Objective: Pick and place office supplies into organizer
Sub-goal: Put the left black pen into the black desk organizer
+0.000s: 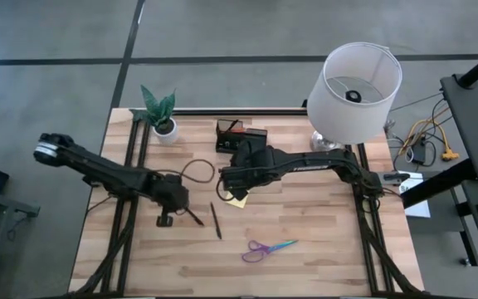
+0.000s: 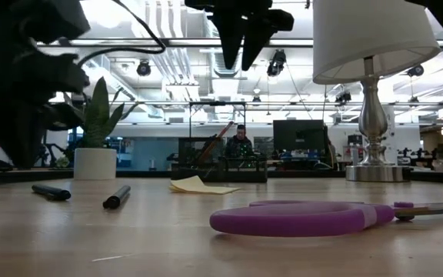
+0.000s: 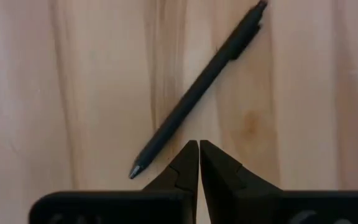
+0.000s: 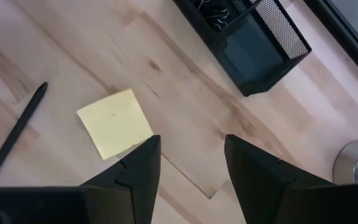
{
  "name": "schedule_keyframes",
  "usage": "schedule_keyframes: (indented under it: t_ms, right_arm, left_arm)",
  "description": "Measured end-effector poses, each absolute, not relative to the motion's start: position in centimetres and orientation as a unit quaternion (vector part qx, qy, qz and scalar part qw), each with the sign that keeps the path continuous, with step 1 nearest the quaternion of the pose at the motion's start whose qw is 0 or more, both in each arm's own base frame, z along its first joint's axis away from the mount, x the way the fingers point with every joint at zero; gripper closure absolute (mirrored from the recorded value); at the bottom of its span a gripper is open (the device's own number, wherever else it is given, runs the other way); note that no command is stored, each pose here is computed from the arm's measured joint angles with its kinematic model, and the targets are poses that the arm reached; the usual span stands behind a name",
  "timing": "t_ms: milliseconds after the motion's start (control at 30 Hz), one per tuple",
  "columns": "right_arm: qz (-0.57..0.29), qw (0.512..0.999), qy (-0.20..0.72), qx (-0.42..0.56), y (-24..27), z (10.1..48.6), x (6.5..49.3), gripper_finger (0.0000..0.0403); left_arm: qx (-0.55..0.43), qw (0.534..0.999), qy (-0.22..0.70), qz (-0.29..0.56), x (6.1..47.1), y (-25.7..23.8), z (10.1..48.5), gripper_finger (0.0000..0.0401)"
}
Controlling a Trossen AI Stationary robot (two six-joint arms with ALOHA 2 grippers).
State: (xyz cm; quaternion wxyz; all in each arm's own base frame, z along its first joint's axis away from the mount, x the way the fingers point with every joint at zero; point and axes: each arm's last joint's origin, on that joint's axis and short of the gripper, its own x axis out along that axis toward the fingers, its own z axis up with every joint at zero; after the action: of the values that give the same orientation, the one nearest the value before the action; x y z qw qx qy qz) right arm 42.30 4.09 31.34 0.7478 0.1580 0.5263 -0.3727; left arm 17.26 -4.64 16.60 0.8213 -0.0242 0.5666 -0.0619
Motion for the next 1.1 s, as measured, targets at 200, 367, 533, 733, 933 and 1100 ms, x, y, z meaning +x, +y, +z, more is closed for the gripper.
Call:
schedule_keyframes:
  t_ms: [200,367,533,733,933,1100]
  right_arm:
    - [-0.364,0.749,0.534,0.145,4.1,31.3,42.3,0.0232]
    - [-0.353,0.749,0.548,0.120,3.7,30.9,42.3,0.0232]
    - [-0.351,0.740,0.564,0.103,2.9,30.2,42.4,0.0232]
    - [-0.359,0.727,0.576,0.103,2.0,29.4,42.4,0.0232]
    - [-0.341,0.727,0.591,0.079,1.7,28.6,42.5,0.0232]
    - [-0.344,0.724,0.592,0.080,1.1,28.0,42.7,0.0232]
  left_arm:
    - [0.036,0.813,0.581,-0.027,18.0,-4.8,15.7,0.0401]
    - [0.068,0.816,0.573,-0.017,18.4,-5.0,16.0,0.0399]
    - [0.099,0.823,0.559,-0.012,18.7,-4.9,16.7,0.0362]
    - [0.111,0.813,0.571,-0.035,18.4,-4.9,16.5,0.0303]
    - [0.137,0.807,0.567,-0.097,18.5,-5.1,16.4,0.0285]
    - [0.154,0.800,0.570,-0.108,18.6,-5.1,16.1,0.0284]
